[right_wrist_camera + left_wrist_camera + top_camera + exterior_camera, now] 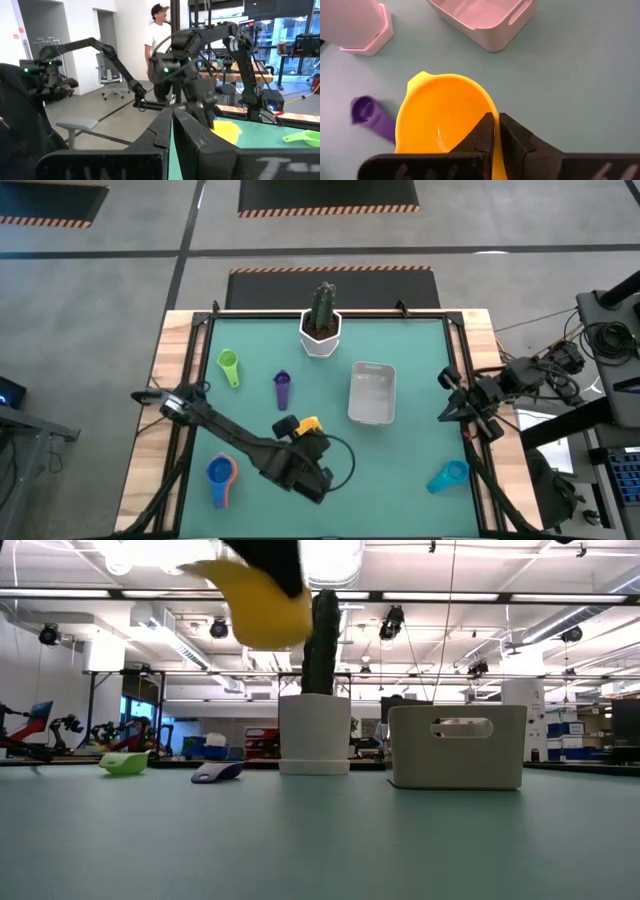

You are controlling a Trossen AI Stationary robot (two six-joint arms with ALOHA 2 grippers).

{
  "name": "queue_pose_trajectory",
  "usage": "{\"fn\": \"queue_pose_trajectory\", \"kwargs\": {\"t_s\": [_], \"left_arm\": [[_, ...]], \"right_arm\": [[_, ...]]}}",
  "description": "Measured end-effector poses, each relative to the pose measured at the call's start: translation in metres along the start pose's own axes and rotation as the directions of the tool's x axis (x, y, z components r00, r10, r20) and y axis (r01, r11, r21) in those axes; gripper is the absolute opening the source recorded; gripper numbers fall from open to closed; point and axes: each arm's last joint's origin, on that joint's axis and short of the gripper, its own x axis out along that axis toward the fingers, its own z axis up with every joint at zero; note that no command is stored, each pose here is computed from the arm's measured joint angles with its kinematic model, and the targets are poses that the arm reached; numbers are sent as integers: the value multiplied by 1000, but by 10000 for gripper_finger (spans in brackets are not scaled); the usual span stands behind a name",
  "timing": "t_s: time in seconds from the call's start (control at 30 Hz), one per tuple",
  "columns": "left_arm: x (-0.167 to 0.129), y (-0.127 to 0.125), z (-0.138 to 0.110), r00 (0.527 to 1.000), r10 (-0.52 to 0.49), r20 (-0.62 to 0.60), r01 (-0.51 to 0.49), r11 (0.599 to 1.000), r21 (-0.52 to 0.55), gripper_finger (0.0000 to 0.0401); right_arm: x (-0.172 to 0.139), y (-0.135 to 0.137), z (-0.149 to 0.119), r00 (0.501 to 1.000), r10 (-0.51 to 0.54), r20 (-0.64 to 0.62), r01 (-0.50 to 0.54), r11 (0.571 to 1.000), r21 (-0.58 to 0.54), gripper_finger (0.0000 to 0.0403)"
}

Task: Nest measuring cups in basket
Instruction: Stack the yellow measuring cup on the top of the blue measuring cup

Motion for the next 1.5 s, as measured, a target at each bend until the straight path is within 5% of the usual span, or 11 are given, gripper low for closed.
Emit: {"fn": "queue_pose_trajectory", "kwargs": {"t_s": [0.23,0.37,0.57,0.9,1.17,1.5], "left_arm": [[-25,2,-14,999,33,-35,-34,999,-28,1],[-37,6,-39,983,93,-156,-103,993,-53,1],[-55,4,-70,954,45,-296,-68,995,-68,1],[-66,39,-119,888,114,-446,-200,968,-151,1],[-81,66,-155,890,138,-434,-260,937,-235,1],[-68,63,-178,901,79,-426,-212,938,-274,1]], "right_arm": [[-1,0,3,1000,0,8,1,999,-50,9],[-1,0,4,1000,0,12,0,999,-52,9],[0,0,4,1000,0,10,1,997,-74,9],[2,0,4,1000,-1,7,1,997,-74,9],[2,0,4,1000,-1,7,2,997,-74,9],[2,0,4,1000,-1,8,2,997,-74,9]]}}
